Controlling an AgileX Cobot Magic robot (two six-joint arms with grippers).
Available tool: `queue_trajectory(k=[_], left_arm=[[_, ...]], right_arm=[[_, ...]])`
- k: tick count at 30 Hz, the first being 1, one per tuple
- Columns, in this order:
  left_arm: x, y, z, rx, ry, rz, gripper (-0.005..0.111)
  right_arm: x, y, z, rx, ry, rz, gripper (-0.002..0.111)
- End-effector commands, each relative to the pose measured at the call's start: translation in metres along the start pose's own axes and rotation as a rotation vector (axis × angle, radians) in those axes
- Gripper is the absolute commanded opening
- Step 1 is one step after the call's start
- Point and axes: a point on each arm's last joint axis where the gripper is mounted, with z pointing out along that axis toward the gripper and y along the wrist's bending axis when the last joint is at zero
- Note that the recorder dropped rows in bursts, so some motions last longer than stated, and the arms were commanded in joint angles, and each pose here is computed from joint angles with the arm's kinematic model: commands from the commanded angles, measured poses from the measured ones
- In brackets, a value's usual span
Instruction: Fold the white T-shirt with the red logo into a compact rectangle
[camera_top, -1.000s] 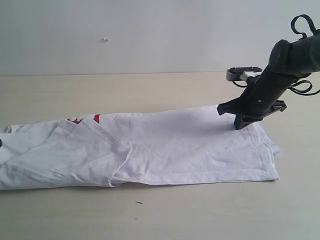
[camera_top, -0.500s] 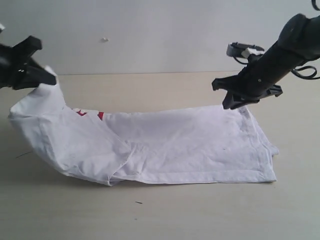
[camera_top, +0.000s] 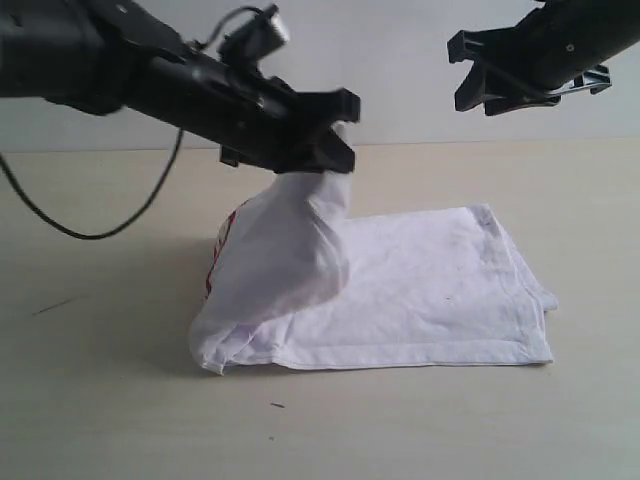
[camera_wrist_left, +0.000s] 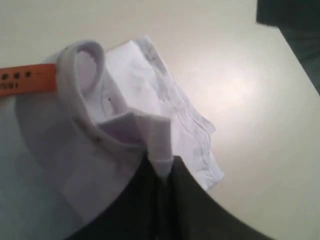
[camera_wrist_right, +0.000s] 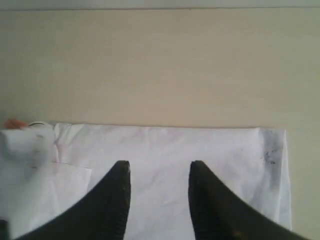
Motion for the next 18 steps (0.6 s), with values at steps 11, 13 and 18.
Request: queue_trajectory(k=[11,13,18], left_arm=[[-0.018,0.007,0.012,-0.086,-0.101,0.075,0.063],[-0.026,0.006,-0.012,-0.107,-0.111,0.087,0.060],[-0.036,0.018,-0.063,-0.224,-0.069,0.134,0.061]], right_arm=[[0.019,-0.009,0.015,0.017,0.201,0.024,0.058],[0.032,-0.018,0.042,0.014,0.314,0.053,0.058],[0.057,-0.034,0.103,-0.066,0.416,0.101,0.058]])
